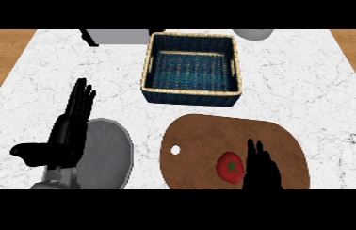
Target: Pick the tomato from the cutting board and place it in the basket
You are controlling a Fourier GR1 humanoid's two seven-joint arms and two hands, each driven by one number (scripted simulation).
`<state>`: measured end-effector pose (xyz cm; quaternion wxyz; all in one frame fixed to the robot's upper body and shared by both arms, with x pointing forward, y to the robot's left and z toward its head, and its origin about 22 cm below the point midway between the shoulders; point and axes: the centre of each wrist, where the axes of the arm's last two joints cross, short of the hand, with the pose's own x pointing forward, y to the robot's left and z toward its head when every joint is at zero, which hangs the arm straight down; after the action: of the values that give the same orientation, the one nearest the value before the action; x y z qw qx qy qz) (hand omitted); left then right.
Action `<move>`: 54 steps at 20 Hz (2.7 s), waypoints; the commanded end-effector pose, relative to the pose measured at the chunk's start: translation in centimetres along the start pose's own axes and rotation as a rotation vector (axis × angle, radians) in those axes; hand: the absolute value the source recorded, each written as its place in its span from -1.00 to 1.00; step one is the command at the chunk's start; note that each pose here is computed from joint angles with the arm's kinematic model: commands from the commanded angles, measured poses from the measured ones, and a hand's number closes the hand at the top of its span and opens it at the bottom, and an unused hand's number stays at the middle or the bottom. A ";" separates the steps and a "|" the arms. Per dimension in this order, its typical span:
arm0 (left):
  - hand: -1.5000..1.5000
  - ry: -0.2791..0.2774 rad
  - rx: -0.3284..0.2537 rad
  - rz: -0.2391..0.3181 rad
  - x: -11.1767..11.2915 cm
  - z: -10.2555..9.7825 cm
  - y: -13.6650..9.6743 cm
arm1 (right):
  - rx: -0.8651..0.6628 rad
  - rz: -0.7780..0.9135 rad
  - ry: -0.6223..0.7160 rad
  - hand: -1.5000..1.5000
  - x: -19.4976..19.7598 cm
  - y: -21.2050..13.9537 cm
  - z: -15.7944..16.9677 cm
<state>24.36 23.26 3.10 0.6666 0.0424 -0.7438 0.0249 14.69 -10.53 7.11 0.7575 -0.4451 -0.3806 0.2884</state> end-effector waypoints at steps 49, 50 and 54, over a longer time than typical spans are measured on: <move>0.00 -0.026 -0.136 0.024 0.4 -1.0 -3.3 | -0.070 0.087 -0.620 1.00 13.7 4.9 -1.7; 0.00 0.002 -0.119 0.015 -0.2 -1.2 -2.3 | -0.069 0.027 -0.638 1.00 14.3 3.6 -0.8; 0.00 0.006 -0.132 0.029 -0.2 -1.3 -2.9 | -0.149 -0.178 -0.753 1.00 16.5 0.1 1.1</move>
<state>25.86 20.69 3.41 0.6637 -0.0087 -0.7478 -0.0176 22.83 1.67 9.09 0.5460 -0.3464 -0.6340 0.4242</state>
